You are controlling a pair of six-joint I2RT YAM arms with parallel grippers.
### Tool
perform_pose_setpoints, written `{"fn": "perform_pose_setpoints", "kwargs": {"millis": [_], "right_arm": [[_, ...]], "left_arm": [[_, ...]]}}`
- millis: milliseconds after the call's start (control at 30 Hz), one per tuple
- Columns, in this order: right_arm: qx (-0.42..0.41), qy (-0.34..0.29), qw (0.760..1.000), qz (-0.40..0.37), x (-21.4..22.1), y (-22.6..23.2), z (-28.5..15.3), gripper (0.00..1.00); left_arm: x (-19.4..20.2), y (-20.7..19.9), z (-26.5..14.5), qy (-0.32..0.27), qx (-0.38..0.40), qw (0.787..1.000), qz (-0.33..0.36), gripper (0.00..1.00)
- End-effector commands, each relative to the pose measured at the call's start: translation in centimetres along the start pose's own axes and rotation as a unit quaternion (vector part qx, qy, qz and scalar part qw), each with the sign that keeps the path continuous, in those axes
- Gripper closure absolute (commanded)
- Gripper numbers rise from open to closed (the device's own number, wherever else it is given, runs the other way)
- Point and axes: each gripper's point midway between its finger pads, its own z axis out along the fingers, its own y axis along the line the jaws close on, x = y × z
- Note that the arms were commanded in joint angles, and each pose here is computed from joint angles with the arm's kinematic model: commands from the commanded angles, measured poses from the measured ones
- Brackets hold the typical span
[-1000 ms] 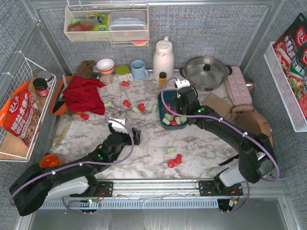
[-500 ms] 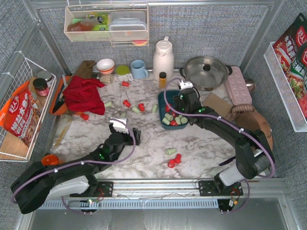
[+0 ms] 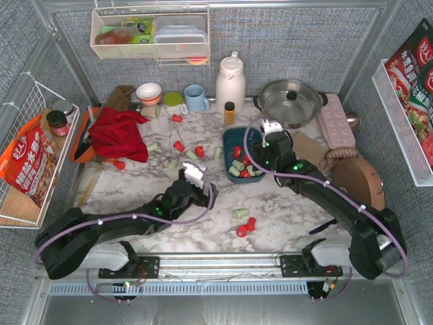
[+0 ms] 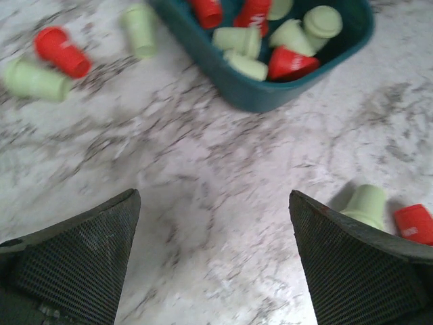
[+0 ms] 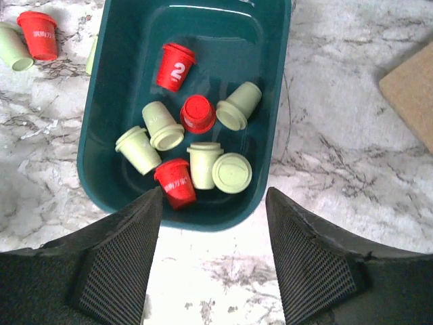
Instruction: Mix the coffee capsules in the storage basket
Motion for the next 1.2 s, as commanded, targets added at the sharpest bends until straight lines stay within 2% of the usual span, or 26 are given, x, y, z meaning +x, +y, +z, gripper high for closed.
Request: {"fn": "perform_pose_setpoints", "kwargs": {"millis": [0, 300, 500, 633, 967, 1167], "right_arm": [[-0.006, -0.004, 1.000, 0.025, 0.4, -0.1, -1.9, 0.34], [0.000, -0.042, 0.999, 0.032, -0.5, -1.1, -4.8, 0.34], [-0.018, -0.039, 0.998, 0.037, -0.3, -0.5, -4.8, 0.34], [-0.025, -0.037, 0.998, 0.041, -0.1, -0.3, -4.7, 0.34], [-0.023, -0.043, 0.998, 0.044, 0.5, -0.6, -5.1, 0.34], [-0.023, -0.042, 0.998, 0.044, 0.6, -0.6, -5.1, 0.34]], "left_arm": [[-0.5, -3.7, 1.4, 0.021, 0.067, 0.996, 0.048, 0.01], [0.6, -9.9, 4.0, 0.097, 0.155, 0.976, 0.119, 0.01], [3.7, -12.0, 4.0, 0.166, 0.196, 0.954, 0.156, 0.10], [5.0, -12.2, 4.0, 0.192, 0.202, 0.947, 0.159, 0.21], [6.8, -13.5, 3.8, 0.232, 0.227, 0.932, 0.160, 0.26], [8.7, -12.4, 3.6, 0.262, 0.207, 0.928, 0.167, 0.34]]}}
